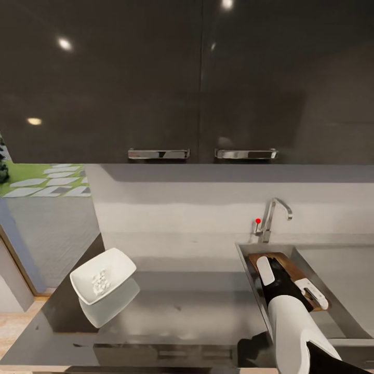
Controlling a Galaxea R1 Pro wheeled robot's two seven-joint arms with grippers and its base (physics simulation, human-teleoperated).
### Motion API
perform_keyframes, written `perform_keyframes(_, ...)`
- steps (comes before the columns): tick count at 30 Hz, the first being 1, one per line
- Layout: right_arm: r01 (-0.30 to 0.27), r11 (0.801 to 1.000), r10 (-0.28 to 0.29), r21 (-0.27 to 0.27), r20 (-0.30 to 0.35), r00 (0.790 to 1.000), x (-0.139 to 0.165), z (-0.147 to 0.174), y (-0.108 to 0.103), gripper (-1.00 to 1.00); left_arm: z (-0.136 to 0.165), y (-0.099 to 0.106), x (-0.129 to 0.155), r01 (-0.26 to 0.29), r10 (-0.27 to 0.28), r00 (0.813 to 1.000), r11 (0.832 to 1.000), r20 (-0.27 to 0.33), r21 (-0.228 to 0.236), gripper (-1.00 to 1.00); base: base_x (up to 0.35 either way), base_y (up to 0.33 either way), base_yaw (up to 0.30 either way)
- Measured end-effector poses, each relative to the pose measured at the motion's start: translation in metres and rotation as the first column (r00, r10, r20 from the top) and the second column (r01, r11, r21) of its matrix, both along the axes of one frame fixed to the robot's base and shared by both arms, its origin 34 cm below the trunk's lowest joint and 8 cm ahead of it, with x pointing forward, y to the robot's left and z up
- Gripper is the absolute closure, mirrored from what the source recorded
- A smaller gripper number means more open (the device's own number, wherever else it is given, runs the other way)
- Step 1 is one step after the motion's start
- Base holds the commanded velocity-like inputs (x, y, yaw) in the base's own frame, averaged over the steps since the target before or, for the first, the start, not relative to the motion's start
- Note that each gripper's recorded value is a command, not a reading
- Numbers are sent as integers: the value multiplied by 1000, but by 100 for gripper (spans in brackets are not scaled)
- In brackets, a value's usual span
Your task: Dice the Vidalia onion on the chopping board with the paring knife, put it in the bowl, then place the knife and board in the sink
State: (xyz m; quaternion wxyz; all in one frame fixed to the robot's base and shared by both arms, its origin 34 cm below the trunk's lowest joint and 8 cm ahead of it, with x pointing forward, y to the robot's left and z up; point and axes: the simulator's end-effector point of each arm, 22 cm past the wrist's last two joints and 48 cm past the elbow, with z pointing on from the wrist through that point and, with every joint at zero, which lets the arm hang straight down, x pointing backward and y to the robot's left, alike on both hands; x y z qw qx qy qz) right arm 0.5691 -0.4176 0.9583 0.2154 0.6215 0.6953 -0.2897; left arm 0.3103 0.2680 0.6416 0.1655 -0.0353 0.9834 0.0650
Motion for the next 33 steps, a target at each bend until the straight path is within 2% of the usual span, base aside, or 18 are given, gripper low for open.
perform_keyframes(33,-4,1000,4,3,-40,999,-1,-19,3,100,-8,0,-15,0,0,999,1000,-41,0,-100,0,0,0)
